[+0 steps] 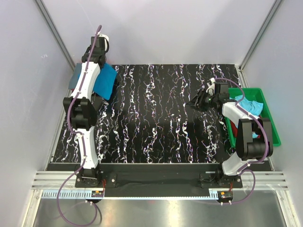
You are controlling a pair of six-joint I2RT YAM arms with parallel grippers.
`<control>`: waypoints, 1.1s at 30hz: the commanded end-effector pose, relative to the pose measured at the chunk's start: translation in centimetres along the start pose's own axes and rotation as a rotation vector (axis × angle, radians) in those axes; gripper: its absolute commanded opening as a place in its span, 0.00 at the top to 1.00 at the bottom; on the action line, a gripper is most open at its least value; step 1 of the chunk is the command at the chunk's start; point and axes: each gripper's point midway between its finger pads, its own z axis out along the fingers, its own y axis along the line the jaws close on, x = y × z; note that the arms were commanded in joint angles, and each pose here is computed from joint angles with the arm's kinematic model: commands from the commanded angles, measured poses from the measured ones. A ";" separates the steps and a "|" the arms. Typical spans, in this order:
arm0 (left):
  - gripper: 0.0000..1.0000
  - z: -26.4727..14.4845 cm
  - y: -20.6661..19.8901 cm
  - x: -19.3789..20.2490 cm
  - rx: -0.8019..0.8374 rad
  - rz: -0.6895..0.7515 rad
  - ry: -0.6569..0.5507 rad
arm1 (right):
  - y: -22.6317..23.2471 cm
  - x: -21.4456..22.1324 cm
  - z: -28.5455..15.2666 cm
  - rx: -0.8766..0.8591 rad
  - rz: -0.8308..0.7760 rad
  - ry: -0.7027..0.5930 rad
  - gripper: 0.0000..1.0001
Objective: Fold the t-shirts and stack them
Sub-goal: Neatly place the folded tshirt to the corner
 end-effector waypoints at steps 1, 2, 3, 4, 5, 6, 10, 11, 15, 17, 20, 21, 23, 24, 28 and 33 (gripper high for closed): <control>1.00 -1.7 2.4 -5.6 -0.027 -0.065 -0.189 | 0.8 -1.3 -0.2 -0.025 -0.027 -0.051 0.53; 1.00 -1.5 2.5 -5.6 -0.025 -0.076 -0.193 | 0.8 -1.4 -0.2 -0.023 -0.027 -0.054 0.53; 1.00 -1.7 2.7 -6.0 -0.022 -0.102 -0.205 | 0.9 -1.4 -0.2 -0.024 -0.031 -0.055 0.53; 1.00 -1.7 2.7 -6.1 -0.015 -0.116 -0.210 | 0.8 -1.4 -0.2 -0.023 -0.030 -0.055 0.53; 1.00 -1.8 2.7 -6.3 -0.011 -0.140 -0.214 | 0.8 -1.5 -0.2 -0.020 -0.030 -0.057 0.53; 1.00 -1.8 2.7 -6.3 -0.006 -0.149 -0.218 | 0.8 -1.5 -0.3 -0.019 -0.032 -0.059 0.53; 1.00 -1.3 3.1 -5.8 -0.009 -0.160 -0.206 | 0.9 -1.6 -0.4 -0.021 -0.035 -0.064 0.53; 1.00 -1.0 3.4 -5.5 -0.021 -0.156 -0.197 | 1.0 -1.6 -0.4 -0.020 -0.036 -0.064 0.53; 1.00 0.2 5.0 -4.6 -0.041 -0.212 -0.180 | 1.1 -1.8 -0.6 -0.018 -0.044 -0.077 0.53; 1.00 1.0 6.3 -4.3 -0.044 -0.265 -0.184 | 1.2 -1.9 -0.7 -0.015 -0.049 -0.082 0.53; 1.00 2.7 6.4 -4.0 -0.025 -0.281 -0.209 | 0.9 -2.0 -0.7 -0.005 -0.050 -0.088 0.53; 1.00 3.4 6.2 -3.8 -0.020 -0.277 -0.212 | 0.9 -2.0 -0.7 -0.003 -0.050 -0.088 0.53; 1.00 5.0 6.1 -3.6 -0.022 -0.286 -0.226 | 0.8 -2.0 -0.6 -0.001 -0.053 -0.089 0.53; 1.00 5.6 6.3 -3.5 -0.024 -0.290 -0.225 | 0.7 -2.0 -0.6 0.001 -0.050 -0.088 0.53; 1.00 8.3 7.7 -1.5 -0.094 -0.321 -0.183 | 0.6 -2.1 -0.5 0.007 -0.052 -0.090 0.53; 1.00 11.3 8.3 0.3 -0.120 -0.323 -0.171 | 0.4 -2.2 -0.5 0.015 -0.052 -0.092 0.53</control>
